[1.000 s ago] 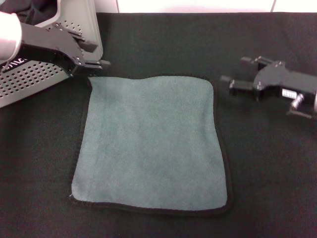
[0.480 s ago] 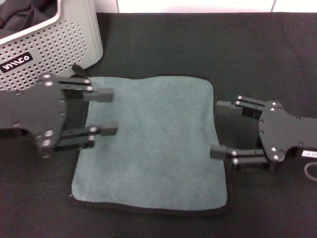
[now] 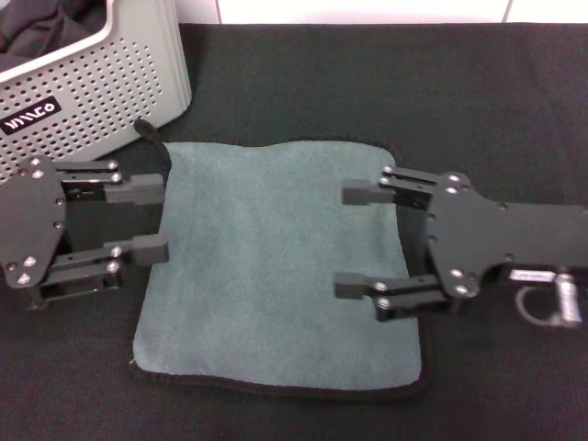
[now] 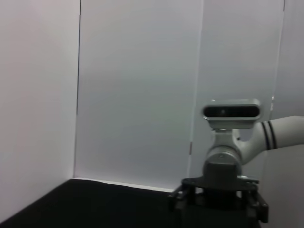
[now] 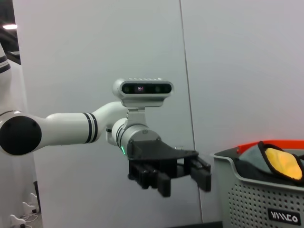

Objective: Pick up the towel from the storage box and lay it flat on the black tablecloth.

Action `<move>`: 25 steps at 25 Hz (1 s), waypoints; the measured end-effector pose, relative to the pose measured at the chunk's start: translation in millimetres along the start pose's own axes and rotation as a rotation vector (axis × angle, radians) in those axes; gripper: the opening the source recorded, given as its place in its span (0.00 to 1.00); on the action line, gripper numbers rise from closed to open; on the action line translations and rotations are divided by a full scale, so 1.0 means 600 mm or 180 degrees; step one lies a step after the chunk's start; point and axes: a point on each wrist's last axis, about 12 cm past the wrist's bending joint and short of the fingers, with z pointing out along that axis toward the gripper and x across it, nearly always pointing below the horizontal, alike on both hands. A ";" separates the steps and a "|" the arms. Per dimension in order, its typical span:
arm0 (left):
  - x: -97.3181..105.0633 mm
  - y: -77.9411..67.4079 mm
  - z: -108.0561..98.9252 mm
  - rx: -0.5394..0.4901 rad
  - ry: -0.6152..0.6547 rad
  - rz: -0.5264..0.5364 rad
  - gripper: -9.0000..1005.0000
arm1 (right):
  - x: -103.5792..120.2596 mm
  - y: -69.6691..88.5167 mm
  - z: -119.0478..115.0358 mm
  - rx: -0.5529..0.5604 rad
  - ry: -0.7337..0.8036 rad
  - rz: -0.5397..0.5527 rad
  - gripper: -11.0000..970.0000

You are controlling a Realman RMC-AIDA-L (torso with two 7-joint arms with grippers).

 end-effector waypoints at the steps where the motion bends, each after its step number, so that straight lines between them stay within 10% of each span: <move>1: 0.002 0.001 -0.003 0.0032 0.0005 -0.0025 0.51 | -0.001 -0.003 0.009 -0.0011 0.0010 -0.0009 0.90; 25: 0.021 0.005 -0.040 -0.0011 0.0021 0.0084 0.51 | -0.001 -0.014 0.069 -0.0017 0.0096 -0.0013 0.90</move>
